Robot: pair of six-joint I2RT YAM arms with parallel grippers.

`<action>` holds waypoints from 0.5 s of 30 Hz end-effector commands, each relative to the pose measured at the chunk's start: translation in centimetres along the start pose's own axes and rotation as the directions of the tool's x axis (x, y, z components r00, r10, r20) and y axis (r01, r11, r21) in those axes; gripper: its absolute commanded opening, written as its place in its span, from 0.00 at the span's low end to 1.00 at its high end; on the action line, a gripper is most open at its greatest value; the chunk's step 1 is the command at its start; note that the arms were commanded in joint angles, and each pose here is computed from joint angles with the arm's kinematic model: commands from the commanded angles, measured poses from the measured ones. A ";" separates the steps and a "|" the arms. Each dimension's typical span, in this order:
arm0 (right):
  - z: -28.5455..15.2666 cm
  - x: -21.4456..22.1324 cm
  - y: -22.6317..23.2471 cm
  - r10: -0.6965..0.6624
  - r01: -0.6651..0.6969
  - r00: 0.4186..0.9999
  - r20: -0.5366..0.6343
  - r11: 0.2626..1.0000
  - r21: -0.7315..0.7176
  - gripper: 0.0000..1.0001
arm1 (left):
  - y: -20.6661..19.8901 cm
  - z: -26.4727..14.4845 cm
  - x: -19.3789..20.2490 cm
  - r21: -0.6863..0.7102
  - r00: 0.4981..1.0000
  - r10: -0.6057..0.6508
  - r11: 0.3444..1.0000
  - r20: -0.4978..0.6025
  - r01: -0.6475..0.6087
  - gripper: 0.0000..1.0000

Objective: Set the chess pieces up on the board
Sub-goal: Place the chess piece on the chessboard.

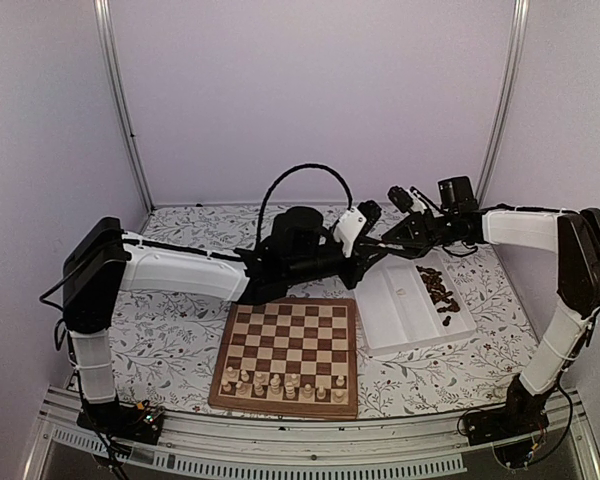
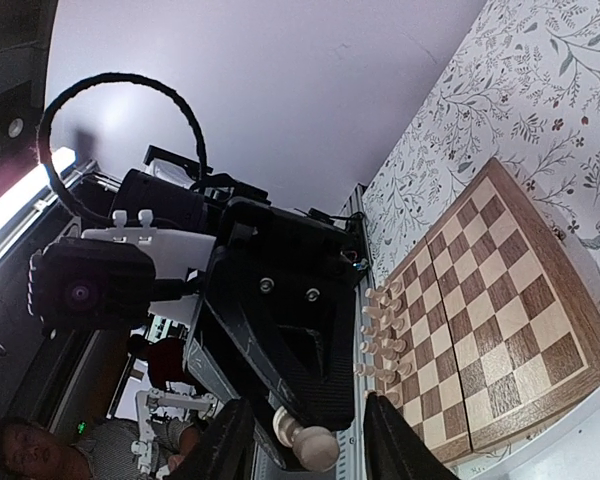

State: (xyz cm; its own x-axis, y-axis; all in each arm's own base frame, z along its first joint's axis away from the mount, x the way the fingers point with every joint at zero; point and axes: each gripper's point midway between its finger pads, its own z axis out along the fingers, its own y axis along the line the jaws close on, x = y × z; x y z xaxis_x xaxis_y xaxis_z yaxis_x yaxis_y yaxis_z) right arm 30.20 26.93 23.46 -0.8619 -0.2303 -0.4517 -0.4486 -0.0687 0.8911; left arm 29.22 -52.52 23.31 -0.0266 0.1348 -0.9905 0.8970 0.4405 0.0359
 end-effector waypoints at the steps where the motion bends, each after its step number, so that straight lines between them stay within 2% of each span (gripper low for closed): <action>1: 0.2 0.1 1.7 -0.031 0.030 0.999 -0.024 0.998 -0.052 0.37 | 0.6 -0.9 -3.2 -0.075 0.993 0.114 0.991 0.024 -0.112 0.11; 3: 0.3 0.2 1.7 -0.033 0.031 0.999 -0.028 0.998 -0.059 0.29 | 0.7 -0.8 -2.9 -0.089 0.993 0.118 0.989 0.012 -0.117 0.11; 8: 0.2 0.6 1.9 -0.019 0.017 0.999 -0.034 0.997 -0.069 0.25 | 0.9 -0.8 -2.7 -0.129 0.991 0.132 0.983 -0.006 -0.132 0.11; 15: 0.2 0.3 2.5 -0.073 0.070 0.997 -0.032 0.995 -0.074 0.10 | 0.6 -0.6 -1.9 -0.134 0.988 0.147 0.980 -0.036 -0.151 0.15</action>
State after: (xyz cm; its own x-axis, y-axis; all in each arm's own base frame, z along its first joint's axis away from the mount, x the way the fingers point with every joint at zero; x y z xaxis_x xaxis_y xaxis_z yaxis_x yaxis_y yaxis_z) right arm 29.83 26.92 23.46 -0.8690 -0.2428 -0.4311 -0.4218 -0.0918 0.9020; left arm 29.50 -52.13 23.38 0.0645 0.2361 -0.9696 0.8454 0.5033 0.1788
